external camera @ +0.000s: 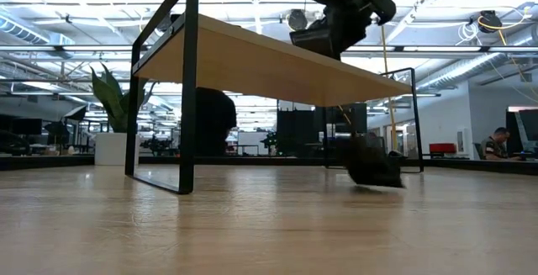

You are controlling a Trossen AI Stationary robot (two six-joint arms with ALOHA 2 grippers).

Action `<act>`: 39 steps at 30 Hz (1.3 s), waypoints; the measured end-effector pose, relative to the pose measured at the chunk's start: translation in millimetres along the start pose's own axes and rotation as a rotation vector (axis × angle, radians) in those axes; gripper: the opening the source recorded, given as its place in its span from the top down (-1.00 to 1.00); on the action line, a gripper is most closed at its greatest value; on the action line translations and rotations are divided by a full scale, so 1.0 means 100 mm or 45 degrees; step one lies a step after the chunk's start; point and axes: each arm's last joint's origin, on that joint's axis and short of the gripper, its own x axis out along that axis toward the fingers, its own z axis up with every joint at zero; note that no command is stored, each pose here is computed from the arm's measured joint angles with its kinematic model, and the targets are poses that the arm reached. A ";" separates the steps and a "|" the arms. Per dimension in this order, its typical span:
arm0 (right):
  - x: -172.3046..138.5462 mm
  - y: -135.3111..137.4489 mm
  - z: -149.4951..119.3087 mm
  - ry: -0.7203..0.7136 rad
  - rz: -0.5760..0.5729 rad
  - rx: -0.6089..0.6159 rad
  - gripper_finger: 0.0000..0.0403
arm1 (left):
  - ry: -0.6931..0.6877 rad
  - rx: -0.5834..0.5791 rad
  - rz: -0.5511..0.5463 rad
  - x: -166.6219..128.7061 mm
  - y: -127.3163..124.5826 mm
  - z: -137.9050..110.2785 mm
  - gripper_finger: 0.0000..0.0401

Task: Pick & Place Mini shaped plates
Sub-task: Stack the square plate on top of the other square plate

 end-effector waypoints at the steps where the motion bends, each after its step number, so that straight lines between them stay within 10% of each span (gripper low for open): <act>1: -0.02 0.00 0.00 -0.005 -0.002 -0.001 0.61 | 0.000 0.000 0.000 0.00 0.00 0.00 0.24; 13: -0.35 0.13 0.13 -0.185 -0.024 -0.034 0.61 | 0.001 0.001 0.000 0.00 0.00 0.00 0.24; 21: -0.53 0.92 0.28 -0.266 0.153 -0.153 0.42 | 0.000 0.000 0.000 0.00 0.00 0.00 0.24; 29: 0.04 1.81 0.07 -0.128 0.213 -0.307 0.06 | 0.000 0.000 0.000 0.00 0.00 0.00 0.24; 39: 0.74 1.81 -0.29 0.016 0.188 -0.253 -0.21 | 0.000 0.000 0.000 0.00 0.00 0.00 0.24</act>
